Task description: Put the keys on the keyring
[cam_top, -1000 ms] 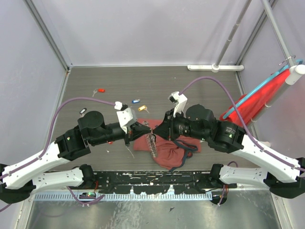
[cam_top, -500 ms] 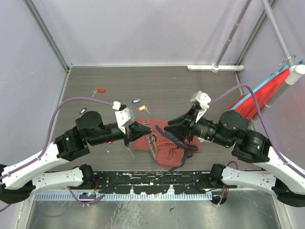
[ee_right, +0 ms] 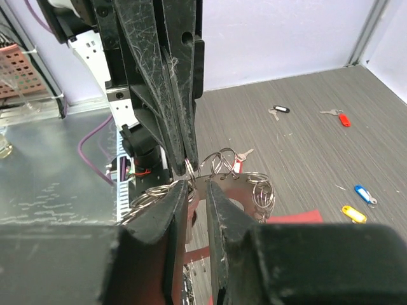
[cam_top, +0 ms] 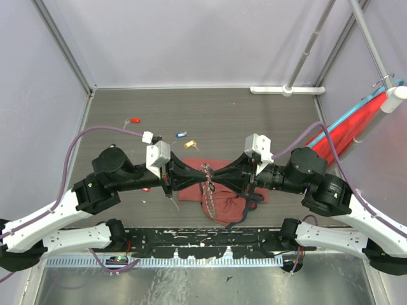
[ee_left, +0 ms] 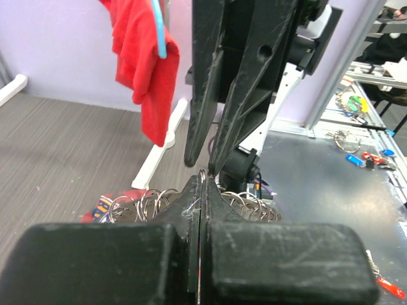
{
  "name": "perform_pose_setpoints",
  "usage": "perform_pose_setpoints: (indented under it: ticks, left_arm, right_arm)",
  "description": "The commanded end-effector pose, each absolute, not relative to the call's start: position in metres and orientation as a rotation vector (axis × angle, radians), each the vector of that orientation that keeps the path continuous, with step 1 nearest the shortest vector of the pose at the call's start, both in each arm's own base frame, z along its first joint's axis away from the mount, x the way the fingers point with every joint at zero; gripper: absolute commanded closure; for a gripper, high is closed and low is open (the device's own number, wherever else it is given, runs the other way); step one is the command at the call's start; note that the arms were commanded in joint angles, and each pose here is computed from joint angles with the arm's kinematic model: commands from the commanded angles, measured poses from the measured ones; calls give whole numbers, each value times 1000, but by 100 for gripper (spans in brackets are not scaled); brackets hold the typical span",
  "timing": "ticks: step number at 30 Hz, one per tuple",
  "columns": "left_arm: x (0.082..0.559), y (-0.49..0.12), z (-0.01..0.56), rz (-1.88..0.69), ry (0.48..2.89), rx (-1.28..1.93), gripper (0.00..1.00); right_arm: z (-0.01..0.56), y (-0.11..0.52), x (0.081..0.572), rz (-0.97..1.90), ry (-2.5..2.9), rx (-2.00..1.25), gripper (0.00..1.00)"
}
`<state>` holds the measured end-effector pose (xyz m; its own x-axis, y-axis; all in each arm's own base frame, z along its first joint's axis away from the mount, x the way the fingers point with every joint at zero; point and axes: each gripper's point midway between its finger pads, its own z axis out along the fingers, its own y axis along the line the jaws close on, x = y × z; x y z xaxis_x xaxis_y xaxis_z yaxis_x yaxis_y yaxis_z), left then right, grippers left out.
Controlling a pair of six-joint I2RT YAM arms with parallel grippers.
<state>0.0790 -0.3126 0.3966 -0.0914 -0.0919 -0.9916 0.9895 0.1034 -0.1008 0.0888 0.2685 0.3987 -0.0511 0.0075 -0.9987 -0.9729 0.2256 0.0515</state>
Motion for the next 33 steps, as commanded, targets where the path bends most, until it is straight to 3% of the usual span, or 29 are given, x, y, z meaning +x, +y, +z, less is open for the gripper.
perform_pose_setpoints:
  ticks: [1, 21, 26, 33]
  left_arm:
    - [62, -310, 425, -1338, 1130, 1012, 100]
    - [59, -310, 426, -1356, 1129, 1021, 100]
    - [58, -312, 425, -1360, 1127, 1028, 100]
    - [59, -313, 422, -1357, 1137, 1035, 100]
  right_arm:
    - [432, 264, 74, 1110, 1206, -1055, 76]
    - [429, 274, 62, 1189, 1196, -1115, 77]
    - [427, 275, 63, 1186, 1202, -1113, 83]
    - [430, 272, 66, 1173, 1216, -1090, 99]
